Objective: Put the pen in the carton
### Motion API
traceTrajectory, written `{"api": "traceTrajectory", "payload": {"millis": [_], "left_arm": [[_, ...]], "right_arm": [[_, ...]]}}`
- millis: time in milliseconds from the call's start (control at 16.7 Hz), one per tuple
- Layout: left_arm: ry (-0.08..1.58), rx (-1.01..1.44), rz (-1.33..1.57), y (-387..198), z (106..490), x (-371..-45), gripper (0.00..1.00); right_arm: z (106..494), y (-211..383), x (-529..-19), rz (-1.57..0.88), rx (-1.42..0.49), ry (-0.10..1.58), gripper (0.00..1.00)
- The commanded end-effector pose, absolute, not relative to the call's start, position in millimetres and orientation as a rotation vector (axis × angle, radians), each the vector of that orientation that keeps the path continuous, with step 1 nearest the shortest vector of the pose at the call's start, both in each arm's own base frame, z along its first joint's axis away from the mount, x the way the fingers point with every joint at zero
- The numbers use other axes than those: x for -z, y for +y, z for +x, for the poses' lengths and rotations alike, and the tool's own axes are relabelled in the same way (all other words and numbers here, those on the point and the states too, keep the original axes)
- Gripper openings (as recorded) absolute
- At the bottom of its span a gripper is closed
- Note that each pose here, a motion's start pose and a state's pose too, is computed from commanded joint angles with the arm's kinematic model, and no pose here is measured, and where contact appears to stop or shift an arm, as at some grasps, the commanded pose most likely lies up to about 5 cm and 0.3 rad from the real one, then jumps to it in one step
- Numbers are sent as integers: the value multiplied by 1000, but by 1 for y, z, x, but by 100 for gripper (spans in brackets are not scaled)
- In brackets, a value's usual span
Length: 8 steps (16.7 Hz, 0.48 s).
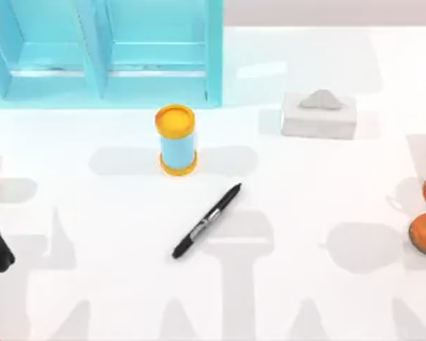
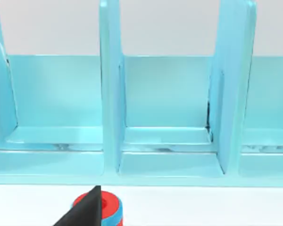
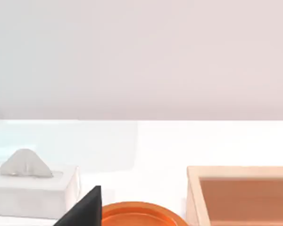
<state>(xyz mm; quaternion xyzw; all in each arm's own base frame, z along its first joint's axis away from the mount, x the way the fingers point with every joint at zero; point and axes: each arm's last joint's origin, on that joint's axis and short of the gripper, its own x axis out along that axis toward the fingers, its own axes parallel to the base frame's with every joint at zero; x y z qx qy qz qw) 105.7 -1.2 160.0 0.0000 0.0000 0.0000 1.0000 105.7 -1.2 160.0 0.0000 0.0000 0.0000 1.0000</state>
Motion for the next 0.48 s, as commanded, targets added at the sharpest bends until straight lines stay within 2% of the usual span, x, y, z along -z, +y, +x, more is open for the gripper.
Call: {"api": "traceTrajectory", "payload": {"millis": [240,480], "left_arm": [[0,0,0,-1,106,-160,100],[0,0,0,-1,106,-160,100]], "right_arm": [[106,0,-165,18,-10,20,100],[111,6,-192,120,-59,136,100]]}}
